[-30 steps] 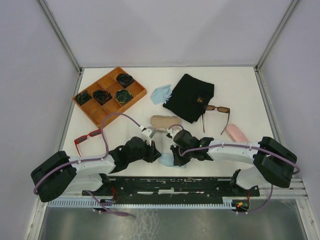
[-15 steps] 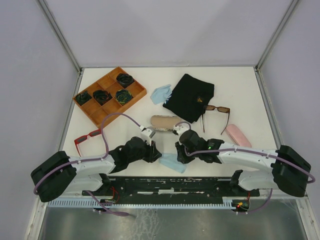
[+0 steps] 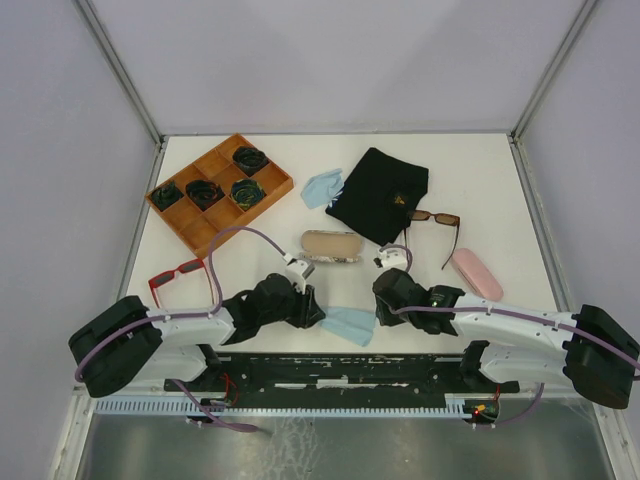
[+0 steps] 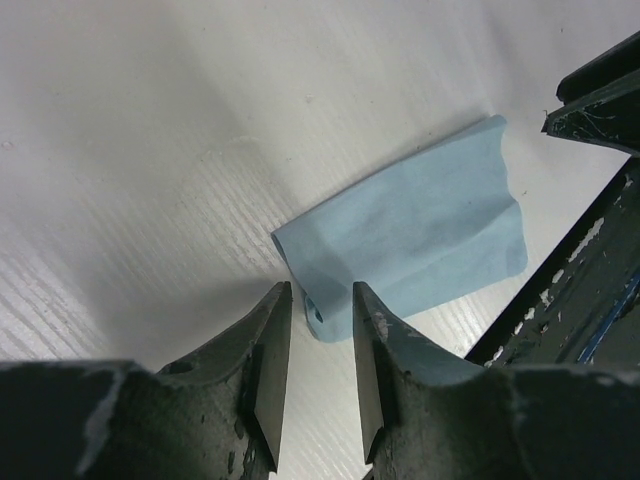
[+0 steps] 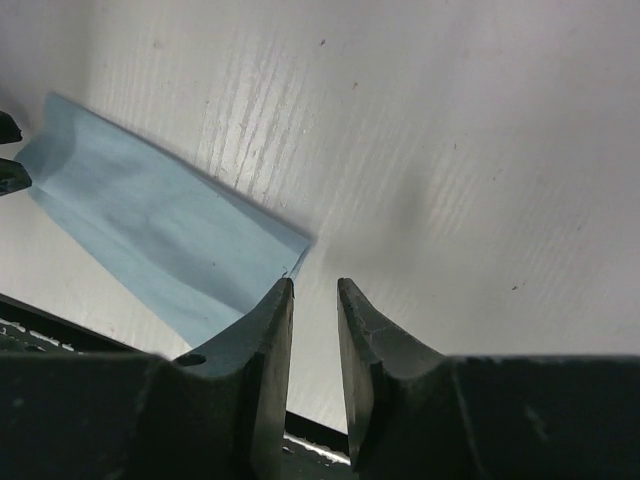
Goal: Organize the sunglasses
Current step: Adjust the glasses cleaning cloth at the center of the board.
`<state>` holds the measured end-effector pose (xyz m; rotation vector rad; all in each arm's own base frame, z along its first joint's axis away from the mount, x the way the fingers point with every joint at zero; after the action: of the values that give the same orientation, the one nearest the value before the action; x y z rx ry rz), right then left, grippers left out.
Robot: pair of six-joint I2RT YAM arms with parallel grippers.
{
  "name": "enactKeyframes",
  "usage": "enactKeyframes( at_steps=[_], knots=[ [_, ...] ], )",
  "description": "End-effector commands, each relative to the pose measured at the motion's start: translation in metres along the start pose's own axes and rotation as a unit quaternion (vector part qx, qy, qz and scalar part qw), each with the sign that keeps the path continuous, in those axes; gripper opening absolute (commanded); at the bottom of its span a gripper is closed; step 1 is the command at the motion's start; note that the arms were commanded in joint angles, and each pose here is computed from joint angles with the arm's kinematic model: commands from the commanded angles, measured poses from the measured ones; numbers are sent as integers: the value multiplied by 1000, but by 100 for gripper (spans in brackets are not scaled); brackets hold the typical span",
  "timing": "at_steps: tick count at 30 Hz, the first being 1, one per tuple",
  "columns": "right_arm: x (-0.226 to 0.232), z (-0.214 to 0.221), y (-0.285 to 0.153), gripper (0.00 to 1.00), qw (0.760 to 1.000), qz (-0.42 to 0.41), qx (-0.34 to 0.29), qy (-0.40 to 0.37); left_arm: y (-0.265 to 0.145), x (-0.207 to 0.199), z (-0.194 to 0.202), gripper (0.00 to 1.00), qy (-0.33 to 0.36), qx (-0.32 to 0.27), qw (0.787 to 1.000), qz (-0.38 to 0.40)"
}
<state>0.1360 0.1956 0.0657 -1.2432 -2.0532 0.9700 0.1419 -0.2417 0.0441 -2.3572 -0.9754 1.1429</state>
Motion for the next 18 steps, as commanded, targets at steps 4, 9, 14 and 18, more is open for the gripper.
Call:
enactKeyframes(
  at_steps=[4,9,14,18],
  knots=[
    [1,-8,-1,34,999,2,-21,27,8,-16,-8,39,10,8,999,30],
    [5,-6,0,39,999,-12,-23,41,11,-16,-9,39,11,11,1000,27],
    [9,-6,3,39,998,-22,-22,50,13,-16,-12,38,11,6,1000,21],
    [12,-6,7,39,998,-31,-21,56,15,-15,-13,37,11,5,1000,16]
  ],
)
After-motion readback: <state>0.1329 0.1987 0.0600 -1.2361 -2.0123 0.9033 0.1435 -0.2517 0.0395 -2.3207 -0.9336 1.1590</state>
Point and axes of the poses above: each gripper's point midway between its finger pads, its own y axis out along the fingers, its own x axis along the line the jaws close on, z = x × y, the point moved 3 cm from there along -y, back along the fingers, and after that the axes turned 8 degrees about -y, right-handed, at the moved point
